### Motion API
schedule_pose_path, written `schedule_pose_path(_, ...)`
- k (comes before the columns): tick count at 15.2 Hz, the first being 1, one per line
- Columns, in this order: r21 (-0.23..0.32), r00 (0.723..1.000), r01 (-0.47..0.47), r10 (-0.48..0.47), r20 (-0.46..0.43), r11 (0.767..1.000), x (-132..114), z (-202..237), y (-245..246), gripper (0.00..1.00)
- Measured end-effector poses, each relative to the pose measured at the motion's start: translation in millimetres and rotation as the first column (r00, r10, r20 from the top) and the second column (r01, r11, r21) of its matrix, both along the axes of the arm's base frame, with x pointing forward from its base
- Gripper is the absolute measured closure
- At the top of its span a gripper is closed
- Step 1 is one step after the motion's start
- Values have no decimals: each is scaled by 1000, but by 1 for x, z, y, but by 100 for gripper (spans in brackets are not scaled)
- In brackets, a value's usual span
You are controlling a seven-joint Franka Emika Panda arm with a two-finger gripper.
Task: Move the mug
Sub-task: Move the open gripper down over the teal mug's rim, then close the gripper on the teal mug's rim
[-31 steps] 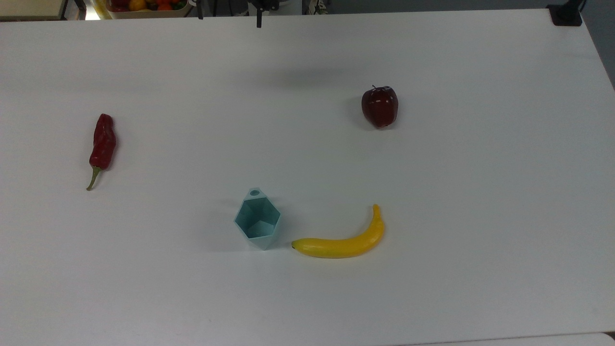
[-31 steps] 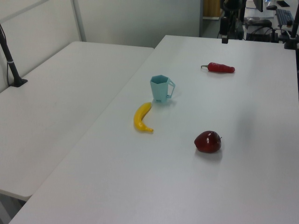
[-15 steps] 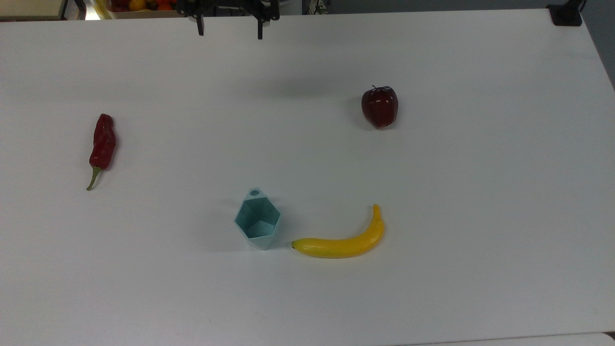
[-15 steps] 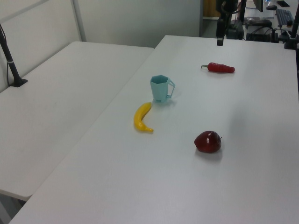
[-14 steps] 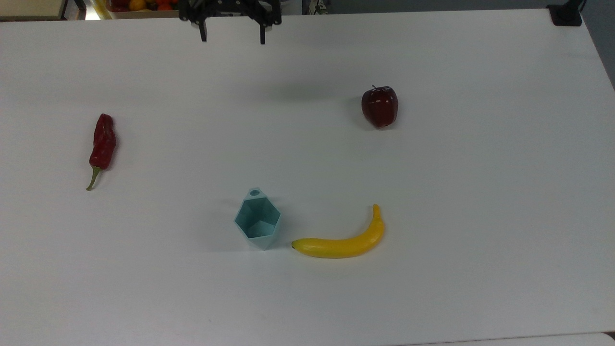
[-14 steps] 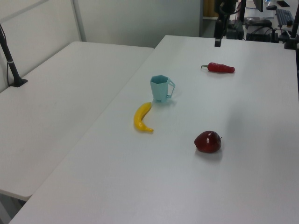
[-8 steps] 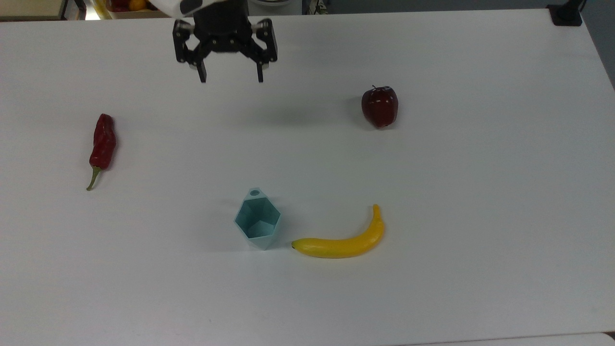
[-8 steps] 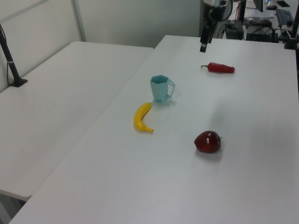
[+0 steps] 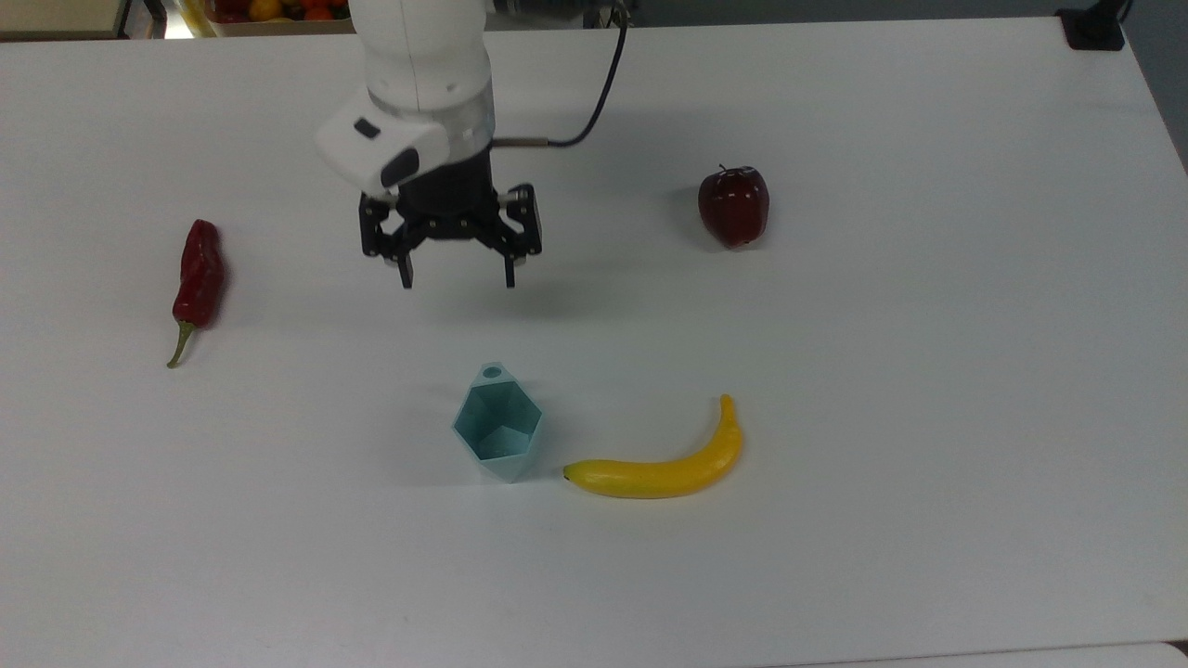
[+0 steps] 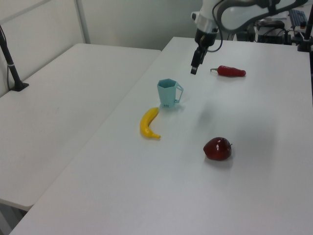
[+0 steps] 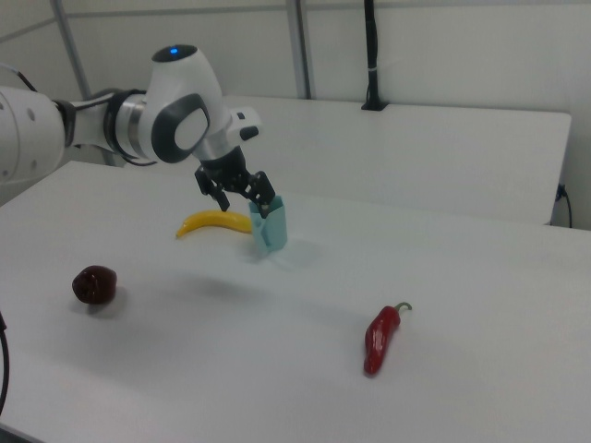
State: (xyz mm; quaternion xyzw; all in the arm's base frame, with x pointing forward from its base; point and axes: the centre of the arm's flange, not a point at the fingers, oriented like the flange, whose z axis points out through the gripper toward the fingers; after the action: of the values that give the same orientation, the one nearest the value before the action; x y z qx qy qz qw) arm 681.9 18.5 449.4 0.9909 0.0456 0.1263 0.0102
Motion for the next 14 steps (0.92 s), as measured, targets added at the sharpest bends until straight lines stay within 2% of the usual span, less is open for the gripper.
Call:
schedule_pose_path(6, -46, 999, -52, 52, 8, 998, 20, -68, 21, 0)
schedule_pose_path(10, -47, 998, -58, 60, 25, 997, 33, -103, 36, 3)
schedule_pose_path(12, -41, 998, -37, 39, 44, 998, 40, -111, 37, 5)
schedule_pose_path(14, -36, 998, -23, 25, 64, 999, 44, -115, 38, 12)
